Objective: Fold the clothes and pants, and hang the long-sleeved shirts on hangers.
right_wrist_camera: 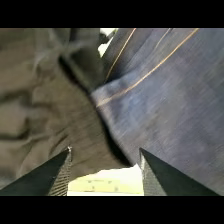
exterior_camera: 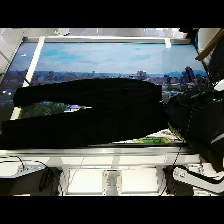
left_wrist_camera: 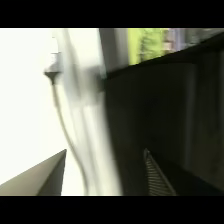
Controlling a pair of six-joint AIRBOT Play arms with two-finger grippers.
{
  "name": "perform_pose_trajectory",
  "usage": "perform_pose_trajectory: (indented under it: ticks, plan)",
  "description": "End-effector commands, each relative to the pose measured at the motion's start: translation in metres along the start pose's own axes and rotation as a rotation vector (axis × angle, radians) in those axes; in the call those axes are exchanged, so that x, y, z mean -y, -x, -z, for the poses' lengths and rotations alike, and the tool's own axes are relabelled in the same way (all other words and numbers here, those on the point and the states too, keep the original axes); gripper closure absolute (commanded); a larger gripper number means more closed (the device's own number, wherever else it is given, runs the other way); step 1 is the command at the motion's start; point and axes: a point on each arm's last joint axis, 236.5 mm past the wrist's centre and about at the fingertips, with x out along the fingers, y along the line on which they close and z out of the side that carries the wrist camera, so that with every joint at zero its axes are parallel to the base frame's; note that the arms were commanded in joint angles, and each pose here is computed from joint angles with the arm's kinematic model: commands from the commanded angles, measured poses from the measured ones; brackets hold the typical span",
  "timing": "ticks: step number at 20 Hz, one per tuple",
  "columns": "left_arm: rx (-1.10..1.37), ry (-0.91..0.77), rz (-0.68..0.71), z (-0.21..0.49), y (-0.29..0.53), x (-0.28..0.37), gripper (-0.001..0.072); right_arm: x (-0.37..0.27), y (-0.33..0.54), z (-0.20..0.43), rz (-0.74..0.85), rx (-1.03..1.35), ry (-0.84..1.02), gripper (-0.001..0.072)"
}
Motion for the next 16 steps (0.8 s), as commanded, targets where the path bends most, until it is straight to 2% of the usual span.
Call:
perform_pose_trajectory:
  ticks: [1,8,13,16]
  plan:
    - [-0.004,0.075,0.118,0.006,-0.016,0.008,0.0217,-0.013,0.002,0.015,-0.049,0.014,-0.008,0.0264]
    - [0.023,0.080,0.080,-0.009,-0.048,-0.013,0.0223,-0.035,0.026,0.010,-0.102,0.095,-0.006,0.0264]
    - [0.010,0.054,0.215,-0.011,-0.069,0.008,0.0225,-0.042,0.043,0.011,-0.105,0.141,-0.030,0.0264]
    - [-0.006,0.056,0.230,-0.008,-0.076,0.013,0.0229,-0.044,0.051,0.010,-0.101,0.171,-0.024,0.0264]
